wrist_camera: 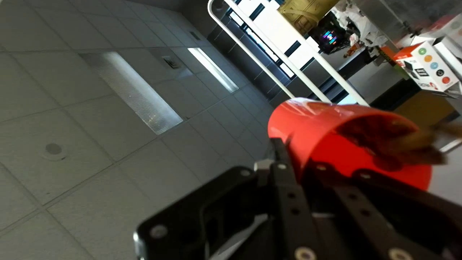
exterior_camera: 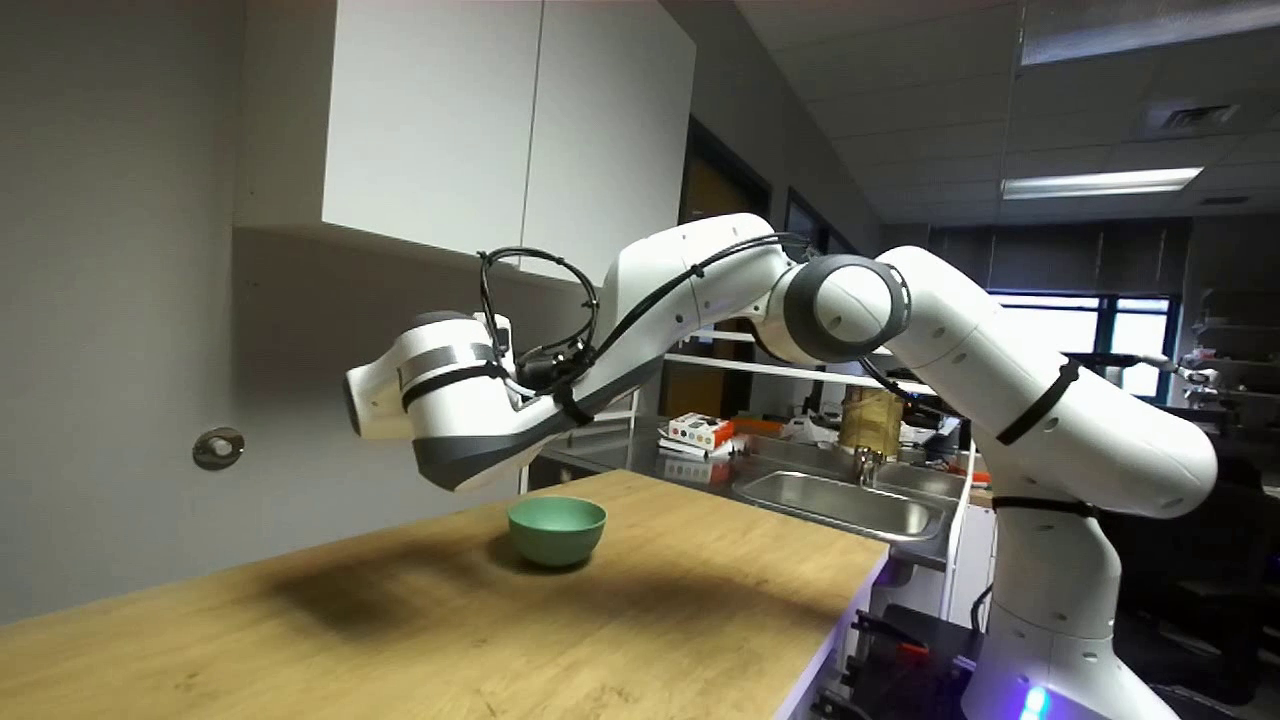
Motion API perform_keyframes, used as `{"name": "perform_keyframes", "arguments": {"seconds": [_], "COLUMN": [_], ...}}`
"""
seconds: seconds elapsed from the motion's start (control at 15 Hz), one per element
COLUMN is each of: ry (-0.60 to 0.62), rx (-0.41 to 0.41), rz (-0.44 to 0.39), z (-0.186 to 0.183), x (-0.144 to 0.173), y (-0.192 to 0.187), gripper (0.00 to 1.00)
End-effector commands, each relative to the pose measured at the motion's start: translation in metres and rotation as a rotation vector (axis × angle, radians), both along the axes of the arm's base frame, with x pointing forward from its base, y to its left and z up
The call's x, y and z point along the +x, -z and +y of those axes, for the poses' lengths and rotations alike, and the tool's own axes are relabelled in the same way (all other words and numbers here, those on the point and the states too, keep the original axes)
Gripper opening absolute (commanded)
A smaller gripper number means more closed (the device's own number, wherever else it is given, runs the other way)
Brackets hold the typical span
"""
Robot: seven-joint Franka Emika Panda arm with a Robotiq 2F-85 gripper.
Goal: Pour the things in the cup into the bowl
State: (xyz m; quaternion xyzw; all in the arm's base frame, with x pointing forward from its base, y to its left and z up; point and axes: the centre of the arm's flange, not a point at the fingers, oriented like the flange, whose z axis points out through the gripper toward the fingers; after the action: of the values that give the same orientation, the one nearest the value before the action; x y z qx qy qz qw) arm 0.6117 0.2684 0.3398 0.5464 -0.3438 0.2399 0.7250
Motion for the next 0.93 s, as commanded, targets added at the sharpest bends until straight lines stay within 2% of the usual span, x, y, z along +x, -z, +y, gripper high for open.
{"name": "perform_keyframes", "arguments": {"seconds": [0.0, 0.4, 0.87], "ry": [0.015, 0.01, 0.024], "rx": [-0.057, -0.12, -0.126], "rz": [0.013, 0.03, 0.058], "z": [0.01, 0.0112, 0.0127], "x": [0.0135, 0.0153, 0.0161], "y": [-0.0092, -0.0117, -0.0133], "gripper": [0.02, 0.02, 0.02]}}
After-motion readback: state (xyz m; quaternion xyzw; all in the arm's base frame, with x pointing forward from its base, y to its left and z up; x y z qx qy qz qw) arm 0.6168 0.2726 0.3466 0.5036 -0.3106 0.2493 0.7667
